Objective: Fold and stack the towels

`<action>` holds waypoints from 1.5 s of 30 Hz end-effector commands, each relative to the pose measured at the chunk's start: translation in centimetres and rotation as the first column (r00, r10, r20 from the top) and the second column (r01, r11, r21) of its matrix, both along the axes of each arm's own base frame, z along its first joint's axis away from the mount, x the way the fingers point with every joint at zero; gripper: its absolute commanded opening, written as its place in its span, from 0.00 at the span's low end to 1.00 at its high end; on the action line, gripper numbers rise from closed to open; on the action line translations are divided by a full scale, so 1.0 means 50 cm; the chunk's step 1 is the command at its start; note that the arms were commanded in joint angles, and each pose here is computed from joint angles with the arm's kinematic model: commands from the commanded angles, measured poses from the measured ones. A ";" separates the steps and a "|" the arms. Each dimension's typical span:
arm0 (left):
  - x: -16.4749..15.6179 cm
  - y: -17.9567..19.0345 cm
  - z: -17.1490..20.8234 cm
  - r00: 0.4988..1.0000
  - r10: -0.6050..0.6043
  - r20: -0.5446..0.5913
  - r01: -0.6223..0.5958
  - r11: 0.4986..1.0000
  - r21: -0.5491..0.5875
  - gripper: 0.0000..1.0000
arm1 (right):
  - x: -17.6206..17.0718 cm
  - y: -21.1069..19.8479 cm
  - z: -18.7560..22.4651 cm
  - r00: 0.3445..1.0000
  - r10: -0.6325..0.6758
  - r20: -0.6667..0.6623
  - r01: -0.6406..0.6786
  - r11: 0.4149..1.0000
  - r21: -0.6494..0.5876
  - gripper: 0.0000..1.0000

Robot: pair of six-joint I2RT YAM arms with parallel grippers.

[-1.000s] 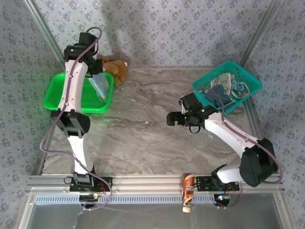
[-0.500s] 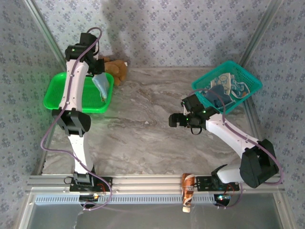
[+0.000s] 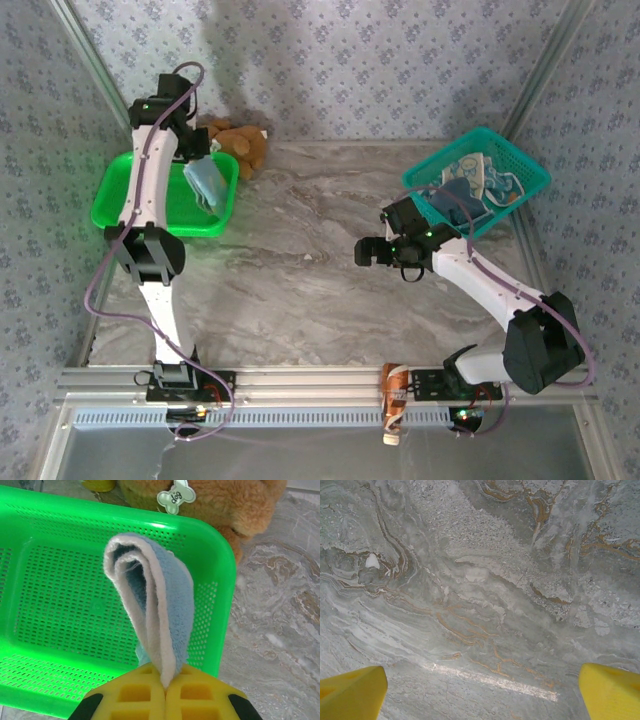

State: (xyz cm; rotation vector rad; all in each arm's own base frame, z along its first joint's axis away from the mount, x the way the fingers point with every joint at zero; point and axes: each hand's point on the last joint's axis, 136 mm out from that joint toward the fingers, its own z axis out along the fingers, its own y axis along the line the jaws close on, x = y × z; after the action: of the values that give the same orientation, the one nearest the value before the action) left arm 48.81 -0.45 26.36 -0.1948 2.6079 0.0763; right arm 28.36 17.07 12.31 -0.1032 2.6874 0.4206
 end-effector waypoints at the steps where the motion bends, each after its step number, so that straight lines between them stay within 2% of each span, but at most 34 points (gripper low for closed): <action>1: 0.013 0.033 -0.018 1.000 0.005 -0.010 -0.005 1.000 0.020 0.00 | 0.000 -0.006 0.001 1.000 -0.007 -0.002 0.007 1.000 -0.005 1.00; 5: 0.018 0.101 -0.042 0.997 0.070 -0.029 -0.070 0.997 0.026 0.00 | 0.014 0.005 0.010 1.000 -0.004 0.024 0.003 1.000 0.009 1.00; 6: 0.020 0.129 -0.053 0.994 0.099 -0.036 -0.098 0.994 0.037 0.04 | 0.015 0.005 0.012 1.000 -0.004 0.026 0.003 1.000 0.009 1.00; 7: 0.023 0.149 -0.063 0.992 0.119 -0.041 -0.117 0.992 0.036 0.14 | 0.015 0.005 0.015 1.000 -0.004 0.027 0.004 1.000 0.010 1.00; 9: 0.033 0.191 -0.081 0.986 0.162 -0.043 -0.162 0.987 -0.007 0.50 | 0.016 0.007 0.021 0.999 -0.007 0.034 0.007 1.000 0.019 1.00; 10: 0.037 0.213 -0.085 0.981 0.188 -0.041 -0.189 0.982 -0.014 0.58 | 0.016 0.009 0.022 0.999 -0.009 0.036 0.008 1.000 0.024 1.00; 12: 0.046 0.250 -0.090 0.973 0.231 -0.029 -0.232 0.970 -0.064 0.64 | 0.013 0.012 0.024 0.999 -0.009 0.035 0.008 0.999 0.035 1.00; 18: 0.061 0.244 -0.060 0.971 0.238 0.025 -0.231 0.959 -0.167 0.74 | 0.008 0.010 0.022 0.999 -0.011 0.033 0.010 0.999 0.034 1.00; 22: 0.051 0.217 -0.032 0.973 0.228 0.041 -0.216 0.957 -0.191 0.75 | 0.005 0.012 0.019 1.000 -0.014 0.020 0.013 0.999 0.045 1.00; 28: 0.009 0.140 0.026 0.980 0.176 0.093 -0.156 0.970 -0.184 0.75 | 0.041 -0.018 0.049 0.995 -0.052 0.088 0.052 0.999 -0.004 1.00; 35: -0.078 0.019 0.044 0.985 0.101 0.142 -0.060 0.962 -0.265 0.75 | 0.127 -0.095 0.125 0.965 -0.158 0.208 0.171 0.984 -0.043 1.00; 36: -0.096 0.005 0.039 0.986 0.092 0.140 -0.051 0.962 -0.270 0.80 | 0.141 -0.115 0.134 0.955 -0.191 0.227 0.209 0.976 -0.059 1.00; 40: -0.162 -0.048 0.032 0.987 0.052 0.153 -0.008 0.961 -0.275 0.81 | 0.200 -0.178 0.178 0.916 -0.261 0.305 0.306 0.945 -0.112 1.00; 42: -0.201 -0.068 0.026 0.986 0.039 0.161 0.008 0.959 -0.283 0.87 | 0.219 -0.226 0.175 0.900 -0.314 0.303 0.372 0.915 -0.157 1.00; 43: -0.216 -0.074 0.024 0.986 0.039 0.164 0.010 0.957 -0.289 0.96 | 0.232 -0.243 0.176 0.893 -0.331 0.305 0.390 0.908 -0.155 1.00; 45: -0.251 -0.091 0.018 0.985 0.026 0.169 0.027 0.951 -0.307 1.00 | 0.256 -0.296 0.165 0.867 -0.412 0.279 0.461 0.877 -0.138 1.00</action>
State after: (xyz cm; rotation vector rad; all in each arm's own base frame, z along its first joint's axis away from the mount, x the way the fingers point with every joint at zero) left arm 37.34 -4.24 25.70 -0.2930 2.5120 -0.2826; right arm 40.23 6.18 21.15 0.2683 2.3857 0.1048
